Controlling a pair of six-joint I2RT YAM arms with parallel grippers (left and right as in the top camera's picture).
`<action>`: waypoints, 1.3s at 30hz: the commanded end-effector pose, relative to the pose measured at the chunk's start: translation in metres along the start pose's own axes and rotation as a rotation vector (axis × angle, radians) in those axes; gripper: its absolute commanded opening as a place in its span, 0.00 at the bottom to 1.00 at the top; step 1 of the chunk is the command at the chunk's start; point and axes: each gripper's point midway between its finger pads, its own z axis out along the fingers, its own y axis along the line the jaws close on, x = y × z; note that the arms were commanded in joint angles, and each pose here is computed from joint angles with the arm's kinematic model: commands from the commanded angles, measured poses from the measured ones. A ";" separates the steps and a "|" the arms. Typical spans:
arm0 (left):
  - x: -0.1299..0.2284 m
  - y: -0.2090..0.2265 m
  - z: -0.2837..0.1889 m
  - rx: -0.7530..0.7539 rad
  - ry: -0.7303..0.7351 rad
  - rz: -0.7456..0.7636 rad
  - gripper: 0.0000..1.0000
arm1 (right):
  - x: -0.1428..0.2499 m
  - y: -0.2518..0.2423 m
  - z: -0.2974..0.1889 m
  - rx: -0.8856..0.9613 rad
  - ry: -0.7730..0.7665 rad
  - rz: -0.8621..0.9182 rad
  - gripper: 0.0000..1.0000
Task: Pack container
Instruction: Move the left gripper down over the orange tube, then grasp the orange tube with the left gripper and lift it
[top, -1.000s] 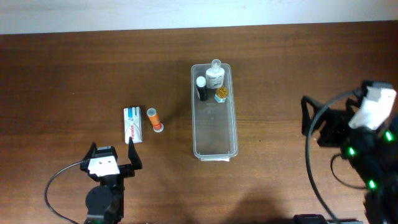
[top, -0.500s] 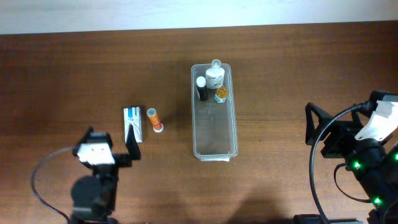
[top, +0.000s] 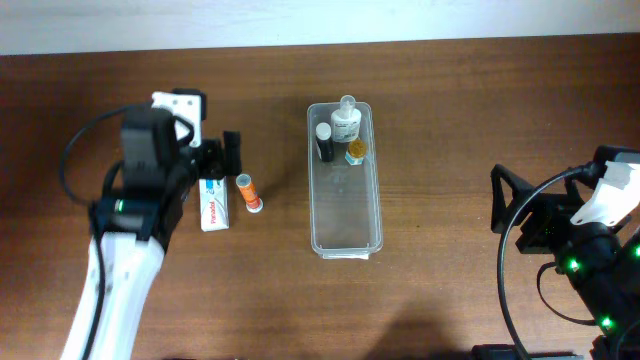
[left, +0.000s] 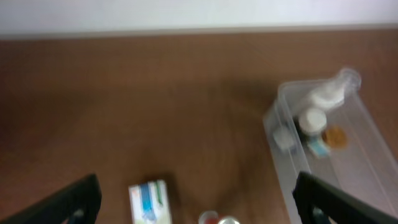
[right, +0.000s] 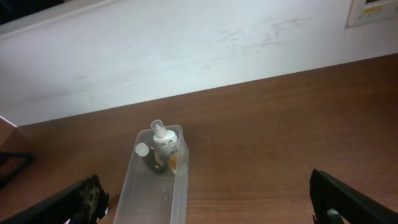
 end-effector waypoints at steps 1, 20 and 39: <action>0.011 -0.016 0.021 0.105 0.106 -0.018 0.99 | -0.003 0.001 -0.002 -0.006 -0.009 -0.010 0.98; 0.075 -0.025 0.041 0.111 0.373 -0.028 0.73 | -0.003 0.001 -0.002 -0.006 -0.009 -0.010 0.98; 0.102 -0.020 0.071 -0.057 0.457 0.076 0.42 | -0.003 0.001 -0.002 -0.006 -0.009 -0.010 0.98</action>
